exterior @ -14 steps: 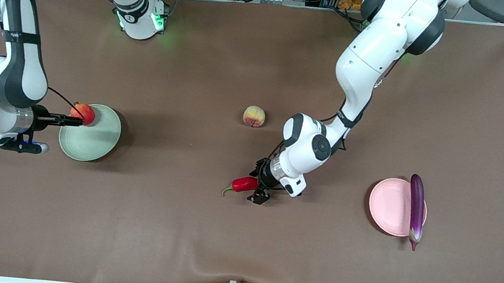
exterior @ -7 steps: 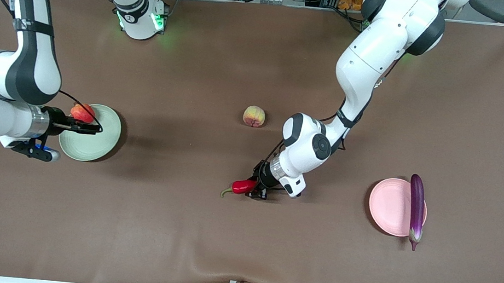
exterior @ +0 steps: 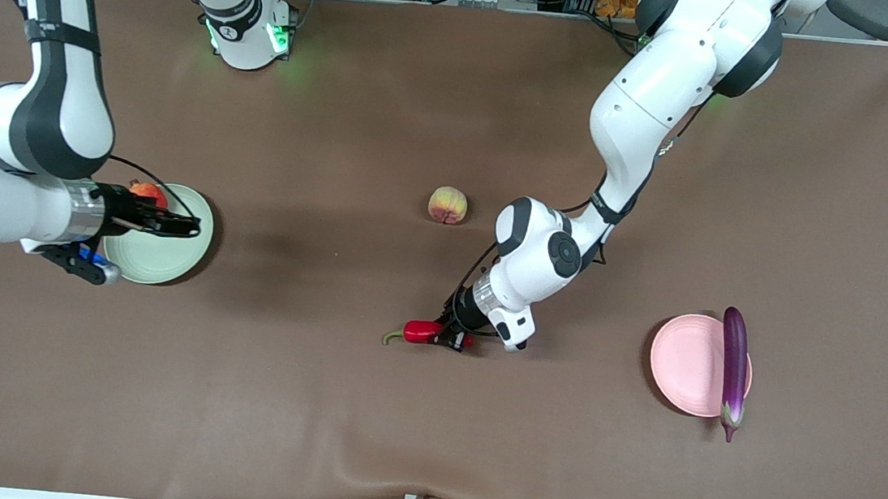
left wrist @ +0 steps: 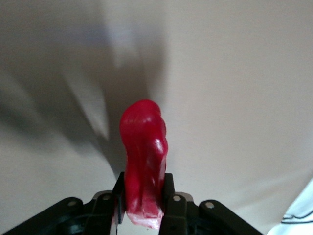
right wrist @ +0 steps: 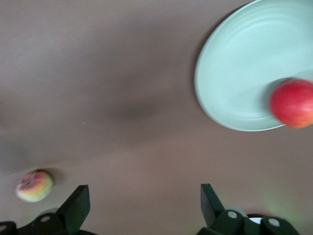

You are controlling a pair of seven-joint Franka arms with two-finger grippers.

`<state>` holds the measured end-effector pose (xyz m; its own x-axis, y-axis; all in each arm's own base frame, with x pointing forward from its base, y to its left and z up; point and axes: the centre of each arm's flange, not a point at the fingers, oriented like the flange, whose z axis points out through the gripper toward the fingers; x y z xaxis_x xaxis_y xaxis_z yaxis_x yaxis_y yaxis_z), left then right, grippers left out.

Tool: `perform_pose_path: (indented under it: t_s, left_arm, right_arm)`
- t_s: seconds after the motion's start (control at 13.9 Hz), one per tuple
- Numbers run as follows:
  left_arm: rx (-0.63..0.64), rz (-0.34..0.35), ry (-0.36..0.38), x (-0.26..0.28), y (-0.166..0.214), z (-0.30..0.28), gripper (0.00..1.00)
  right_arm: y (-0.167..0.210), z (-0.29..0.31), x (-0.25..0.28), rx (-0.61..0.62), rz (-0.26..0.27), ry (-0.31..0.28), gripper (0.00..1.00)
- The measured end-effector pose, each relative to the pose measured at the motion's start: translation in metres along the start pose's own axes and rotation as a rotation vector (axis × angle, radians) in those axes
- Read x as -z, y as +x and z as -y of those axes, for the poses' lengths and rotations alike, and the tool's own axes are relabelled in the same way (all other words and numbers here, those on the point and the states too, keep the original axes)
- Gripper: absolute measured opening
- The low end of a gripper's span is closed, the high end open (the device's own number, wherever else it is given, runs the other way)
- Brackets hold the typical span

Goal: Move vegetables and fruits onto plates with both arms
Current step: 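Release the apple and reach the peach while the left gripper lifts the chili, then carry the chili to the pink plate while the right gripper grasps the peach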

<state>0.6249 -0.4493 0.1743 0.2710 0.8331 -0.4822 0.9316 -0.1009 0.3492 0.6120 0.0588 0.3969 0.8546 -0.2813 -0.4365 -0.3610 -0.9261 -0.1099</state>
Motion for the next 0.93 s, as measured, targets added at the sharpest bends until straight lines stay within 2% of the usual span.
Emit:
perform_pose_path:
  t_s: [0.14, 0.29, 0.5, 0.65, 0.93]
  left_arm:
    - [-0.057, -0.008, 0.019, 0.015, -0.005, -0.013, 0.32]
    - [-0.143, -0.037, 0.064, 0.036, -0.007, -0.028, 0.32]
    - [-0.297, -0.132, 0.130, 0.071, 0.009, -0.052, 0.32]
    - [-0.409, -0.183, 0.175, 0.090, 0.018, -0.062, 0.32]
    - [-0.630, -0.177, 0.291, 0.131, 0.063, -0.081, 0.32]
  right_arm:
    - [-0.011, 0.031, -0.007, -0.011, 0.003, 0.023, 1.00]
    - [-0.026, 0.072, -0.019, -0.036, -0.018, 0.025, 1.00]
    - [-0.060, 0.139, -0.049, -0.057, -0.026, 0.003, 1.00]
    - [-0.080, 0.177, -0.068, -0.064, -0.053, -0.001, 1.00]
    - [-0.126, 0.260, -0.135, -0.008, -0.135, -0.003, 1.00]
